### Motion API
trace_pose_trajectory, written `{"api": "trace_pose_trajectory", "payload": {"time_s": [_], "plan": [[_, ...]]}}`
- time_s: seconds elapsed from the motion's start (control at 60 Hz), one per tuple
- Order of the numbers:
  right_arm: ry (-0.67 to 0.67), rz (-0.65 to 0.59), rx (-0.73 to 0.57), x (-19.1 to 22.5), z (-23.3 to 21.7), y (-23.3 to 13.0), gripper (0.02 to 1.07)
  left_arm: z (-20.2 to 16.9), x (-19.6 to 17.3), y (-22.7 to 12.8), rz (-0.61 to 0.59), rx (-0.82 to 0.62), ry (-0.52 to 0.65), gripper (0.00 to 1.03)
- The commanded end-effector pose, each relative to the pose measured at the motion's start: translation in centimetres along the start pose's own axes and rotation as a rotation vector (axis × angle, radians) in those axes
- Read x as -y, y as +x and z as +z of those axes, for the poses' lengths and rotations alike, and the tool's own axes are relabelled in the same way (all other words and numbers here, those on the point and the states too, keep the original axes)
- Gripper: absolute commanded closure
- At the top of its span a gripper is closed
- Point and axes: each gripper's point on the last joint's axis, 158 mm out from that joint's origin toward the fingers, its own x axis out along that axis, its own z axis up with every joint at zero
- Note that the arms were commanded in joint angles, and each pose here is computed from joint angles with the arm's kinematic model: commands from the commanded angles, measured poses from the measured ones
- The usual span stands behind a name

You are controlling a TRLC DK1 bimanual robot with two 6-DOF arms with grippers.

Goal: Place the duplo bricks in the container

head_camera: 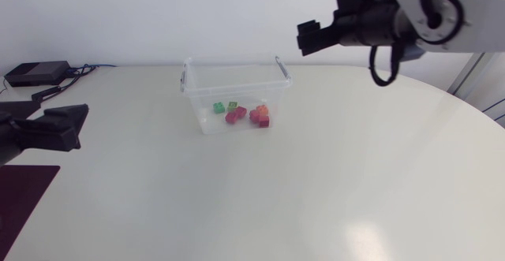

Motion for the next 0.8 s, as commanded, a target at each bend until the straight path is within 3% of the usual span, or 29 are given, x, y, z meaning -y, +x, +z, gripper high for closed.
{"api": "trace_pose_trajectory", "payload": {"time_s": [0.0, 0.133, 0.45, 0.783], "plan": [[-0.031, -0.035, 0.004, 1.1, -1.4, -2.5, 0.06, -0.8, -0.5, -0.3, 0.025, 0.026, 0.015, 0.04], [-0.020, -0.102, 0.051, 3.6, -2.5, -6.9, 0.06, -1.1, -0.9, -1.3, 0.047, 0.122, 0.014, 0.04], [0.034, -0.317, 0.138, 9.7, -6.3, -14.6, 0.06, -2.0, -2.7, -2.5, 0.132, 0.197, 0.009, 0.04], [0.021, -0.397, 0.224, 10.1, -11.4, -19.1, 0.06, -3.2, -3.2, -2.5, 0.158, 0.250, -0.012, 0.04]]}}
